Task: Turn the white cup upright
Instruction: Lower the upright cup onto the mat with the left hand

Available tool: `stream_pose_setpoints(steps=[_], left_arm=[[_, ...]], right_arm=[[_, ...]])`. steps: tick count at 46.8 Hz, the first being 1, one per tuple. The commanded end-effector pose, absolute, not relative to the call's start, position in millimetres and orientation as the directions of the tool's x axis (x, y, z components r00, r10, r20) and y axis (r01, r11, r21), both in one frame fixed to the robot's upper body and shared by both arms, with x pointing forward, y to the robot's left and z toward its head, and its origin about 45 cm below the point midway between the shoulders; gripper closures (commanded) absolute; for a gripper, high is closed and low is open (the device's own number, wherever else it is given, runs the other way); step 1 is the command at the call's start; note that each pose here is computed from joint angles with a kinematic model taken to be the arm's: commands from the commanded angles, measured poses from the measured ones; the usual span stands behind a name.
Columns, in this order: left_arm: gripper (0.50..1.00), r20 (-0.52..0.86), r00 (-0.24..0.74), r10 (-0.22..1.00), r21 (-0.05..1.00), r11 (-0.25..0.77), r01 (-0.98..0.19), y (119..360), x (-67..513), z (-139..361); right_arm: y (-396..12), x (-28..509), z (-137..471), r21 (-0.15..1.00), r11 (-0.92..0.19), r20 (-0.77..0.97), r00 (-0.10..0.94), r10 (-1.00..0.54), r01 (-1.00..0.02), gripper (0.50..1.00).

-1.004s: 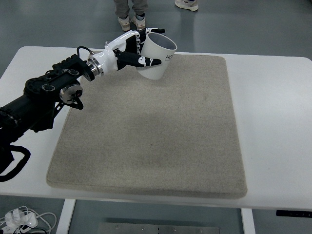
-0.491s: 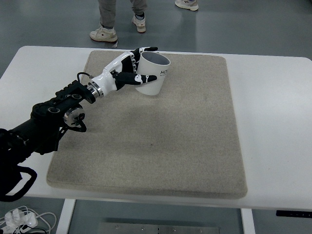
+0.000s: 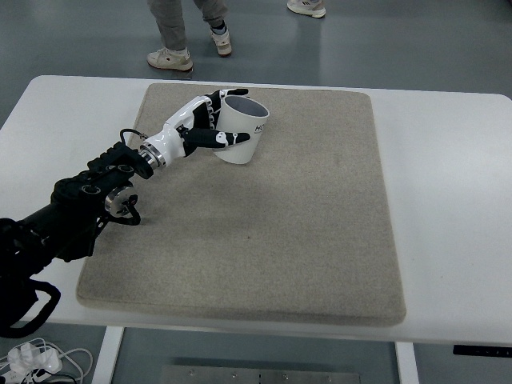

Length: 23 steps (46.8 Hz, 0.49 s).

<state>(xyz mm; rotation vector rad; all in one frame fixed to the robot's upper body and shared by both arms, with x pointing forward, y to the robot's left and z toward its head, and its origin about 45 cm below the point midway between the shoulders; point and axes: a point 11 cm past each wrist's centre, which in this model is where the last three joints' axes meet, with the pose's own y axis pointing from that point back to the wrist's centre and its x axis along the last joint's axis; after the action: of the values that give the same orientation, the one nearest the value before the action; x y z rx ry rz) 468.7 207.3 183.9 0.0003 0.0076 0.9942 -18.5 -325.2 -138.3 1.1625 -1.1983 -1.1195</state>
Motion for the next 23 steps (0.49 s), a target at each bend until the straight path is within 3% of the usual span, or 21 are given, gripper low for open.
stream_pose_setpoints(steps=[1, 12, 13, 15, 23], left_arm=[[0.849, 0.003, 0.539, 0.842, 0.006, 0.539, -0.842, 207.9, 469.0, 183.5], [0.759, 0.015, 0.529, 0.849, 0.008, 0.529, -0.849, 201.8, 468.4, 180.5], [0.737, 0.015, 0.529, 0.849, 0.008, 0.529, -0.849, 201.8, 468.4, 180.5], [0.641, 0.017, 0.529, 0.848, 0.01, 0.529, -0.849, 201.7, 468.2, 180.1], [0.577, 0.016, 0.535, 0.844, 0.011, 0.535, -0.845, 197.7, 467.3, 179.1]], right_arm=[[-325.2, -18.5, -138.3, 0.997, 0.081, 0.08, 0.052, -0.995, 0.013, 0.548], [-325.2, -18.5, -138.3, 0.997, 0.081, 0.08, 0.052, -0.995, 0.013, 0.548], [-325.2, -18.5, -138.3, 0.997, 0.081, 0.08, 0.052, -0.995, 0.013, 0.548], [-325.2, -18.5, -138.3, 0.997, 0.081, 0.08, 0.052, -0.995, 0.013, 0.548], [-325.2, -18.5, -138.3, 0.997, 0.081, 0.08, 0.052, -0.995, 0.013, 0.548]])
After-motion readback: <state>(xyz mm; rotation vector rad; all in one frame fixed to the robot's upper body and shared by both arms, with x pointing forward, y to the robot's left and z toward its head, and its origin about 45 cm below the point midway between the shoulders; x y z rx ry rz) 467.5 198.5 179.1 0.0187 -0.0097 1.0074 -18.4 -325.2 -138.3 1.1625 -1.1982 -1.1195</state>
